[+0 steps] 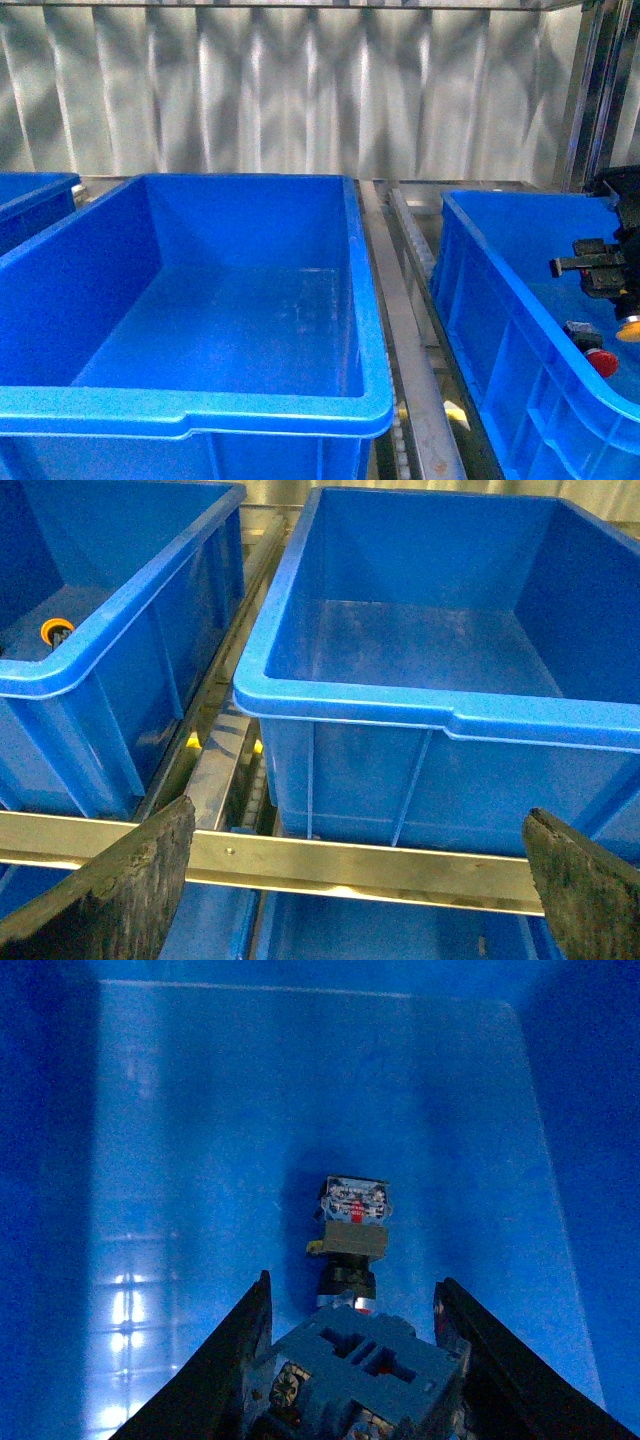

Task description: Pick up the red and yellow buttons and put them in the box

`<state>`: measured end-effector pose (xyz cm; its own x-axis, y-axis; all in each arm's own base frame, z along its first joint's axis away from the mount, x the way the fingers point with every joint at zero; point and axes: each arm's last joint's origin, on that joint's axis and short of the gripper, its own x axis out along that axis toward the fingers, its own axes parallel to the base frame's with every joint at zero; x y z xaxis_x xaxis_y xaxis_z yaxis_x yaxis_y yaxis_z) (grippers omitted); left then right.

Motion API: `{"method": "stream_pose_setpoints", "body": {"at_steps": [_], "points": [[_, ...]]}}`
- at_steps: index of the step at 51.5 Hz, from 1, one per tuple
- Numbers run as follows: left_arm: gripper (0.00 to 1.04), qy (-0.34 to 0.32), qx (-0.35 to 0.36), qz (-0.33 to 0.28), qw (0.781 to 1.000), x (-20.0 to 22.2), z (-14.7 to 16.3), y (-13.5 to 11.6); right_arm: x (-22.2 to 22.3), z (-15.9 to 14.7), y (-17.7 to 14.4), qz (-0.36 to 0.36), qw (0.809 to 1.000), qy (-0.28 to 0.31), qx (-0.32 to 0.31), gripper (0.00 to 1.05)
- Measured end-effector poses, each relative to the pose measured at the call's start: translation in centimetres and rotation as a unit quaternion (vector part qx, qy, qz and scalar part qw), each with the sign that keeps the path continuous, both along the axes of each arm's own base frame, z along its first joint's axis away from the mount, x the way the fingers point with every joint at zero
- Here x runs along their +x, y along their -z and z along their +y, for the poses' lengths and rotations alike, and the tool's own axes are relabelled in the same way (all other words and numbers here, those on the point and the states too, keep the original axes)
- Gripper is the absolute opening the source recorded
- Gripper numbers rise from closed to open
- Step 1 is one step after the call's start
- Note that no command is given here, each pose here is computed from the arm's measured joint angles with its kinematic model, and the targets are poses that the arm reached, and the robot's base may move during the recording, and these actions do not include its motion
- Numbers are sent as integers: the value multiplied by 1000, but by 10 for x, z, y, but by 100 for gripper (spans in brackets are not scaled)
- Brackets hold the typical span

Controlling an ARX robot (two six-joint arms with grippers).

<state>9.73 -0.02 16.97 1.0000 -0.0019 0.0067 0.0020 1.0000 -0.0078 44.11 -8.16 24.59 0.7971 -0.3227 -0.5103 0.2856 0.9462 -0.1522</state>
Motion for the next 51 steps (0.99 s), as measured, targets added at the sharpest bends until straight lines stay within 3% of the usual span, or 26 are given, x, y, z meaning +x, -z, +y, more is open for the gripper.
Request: {"method": "stream_pose_setpoints", "body": {"at_steps": [16,24,34,51], "points": [[97,0,0,0,1000,0,0,0,10,-7,17,32,999,19,-6,42],[97,0,0,0,1000,0,0,0,9,-11,23,37,999,27,-6,71],[97,0,0,0,1000,0,0,0,5,-12,29,37,999,16,10,99],[97,0,0,0,1000,0,0,0,-67,-11,-32,-77,995,-36,61,98]]}}
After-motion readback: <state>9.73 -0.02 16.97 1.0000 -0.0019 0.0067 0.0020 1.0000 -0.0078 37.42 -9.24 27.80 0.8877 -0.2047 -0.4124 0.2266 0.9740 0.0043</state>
